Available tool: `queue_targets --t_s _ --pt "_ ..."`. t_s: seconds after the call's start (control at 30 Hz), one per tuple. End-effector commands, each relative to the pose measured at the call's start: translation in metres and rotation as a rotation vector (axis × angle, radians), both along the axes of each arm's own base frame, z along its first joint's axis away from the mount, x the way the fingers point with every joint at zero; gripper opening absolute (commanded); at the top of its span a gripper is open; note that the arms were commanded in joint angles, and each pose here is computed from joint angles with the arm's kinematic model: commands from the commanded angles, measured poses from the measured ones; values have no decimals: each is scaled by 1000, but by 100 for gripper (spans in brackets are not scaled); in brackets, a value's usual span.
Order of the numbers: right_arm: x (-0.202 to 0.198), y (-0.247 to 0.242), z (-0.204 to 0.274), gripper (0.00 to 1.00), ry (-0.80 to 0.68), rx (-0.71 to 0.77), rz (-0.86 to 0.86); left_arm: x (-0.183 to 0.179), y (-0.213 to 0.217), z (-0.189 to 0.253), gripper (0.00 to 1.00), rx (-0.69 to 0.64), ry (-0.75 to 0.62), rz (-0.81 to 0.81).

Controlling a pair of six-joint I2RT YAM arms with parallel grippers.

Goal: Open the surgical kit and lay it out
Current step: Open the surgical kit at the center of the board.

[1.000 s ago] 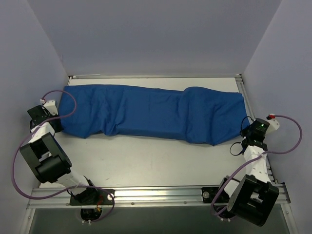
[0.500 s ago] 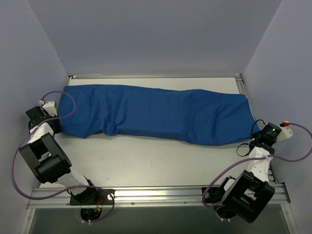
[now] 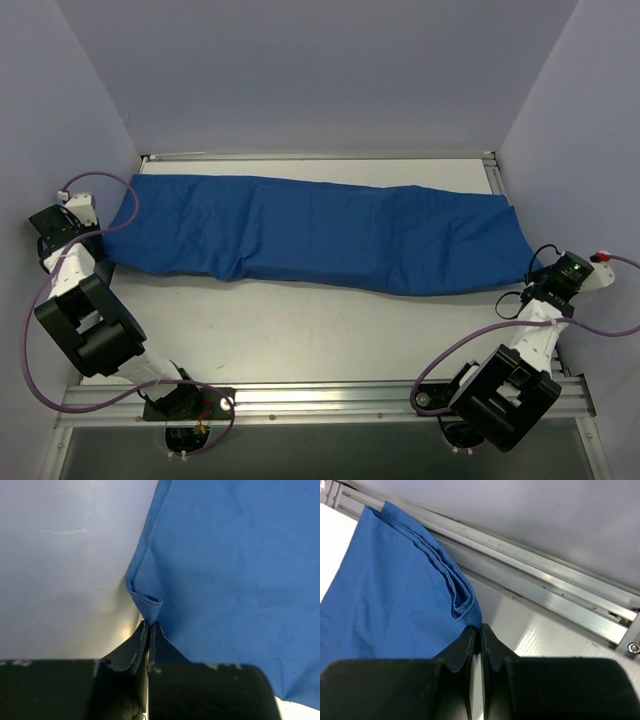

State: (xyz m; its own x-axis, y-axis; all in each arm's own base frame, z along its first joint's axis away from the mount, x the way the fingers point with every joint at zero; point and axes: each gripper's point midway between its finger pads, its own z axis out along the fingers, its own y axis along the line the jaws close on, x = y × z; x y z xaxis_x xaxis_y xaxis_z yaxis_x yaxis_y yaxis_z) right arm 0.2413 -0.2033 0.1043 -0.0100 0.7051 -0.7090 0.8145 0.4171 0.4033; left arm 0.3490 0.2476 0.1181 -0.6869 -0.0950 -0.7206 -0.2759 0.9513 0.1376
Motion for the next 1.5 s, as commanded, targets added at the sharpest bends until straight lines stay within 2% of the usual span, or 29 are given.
queue_targets --t_s 0.0,0.27,0.3,0.33,0.4,0.43,0.5,0.53,0.6,0.7,0.8,0.83,0.9,0.93,1.03,1.07,1.2,1.37,1.47 --pt "4 -30 49 0 -89 -119 -77 2 20 25 2 84 -15 18" --pt "-9 -50 45 1 -134 -68 -144 -15 23 -24 2 58 86 29" --pt "-9 -50 46 6 -136 -68 -142 -15 23 -26 2 58 88 28" --pt "-9 -50 44 17 -132 -65 -138 -15 24 -27 3 57 91 27" --pt "-8 -49 47 29 -138 -72 -132 -14 20 -26 6 45 89 1" --pt "-8 -48 48 44 -139 -75 -124 -14 17 -25 20 39 86 -14" --pt "-1 -43 50 55 -154 -67 -83 -11 5 -16 41 16 64 -66" --pt "2 -40 52 59 -155 -65 -63 -11 2 -12 55 9 56 -77" --pt "9 -32 55 62 -140 -61 -21 -14 -7 -1 62 -6 45 -101" --pt "34 3 64 62 -110 -92 111 -12 -28 14 64 -52 26 -164" --pt "79 72 79 61 -149 -113 359 -1 -66 27 64 -104 21 -250" --pt "96 109 87 58 -177 -113 484 10 -93 29 64 -115 27 -322" --pt "118 149 83 56 -181 -88 643 19 -130 29 64 -139 43 -396" --pt "135 178 77 53 -156 -63 742 29 -166 30 64 -142 49 -480" --pt "159 221 73 46 -108 -43 910 42 -223 27 64 -186 70 -585" --pt "164 247 53 46 -55 -17 983 49 -253 26 64 -193 81 -654" --pt "180 298 31 45 6 -12 1113 67 -314 25 65 -243 97 -737" --pt "192 332 7 38 46 34 1202 92 -355 8 65 -269 118 -772" --pt "199 344 -5 37 87 34 1224 104 -370 -6 63 -277 141 -782"
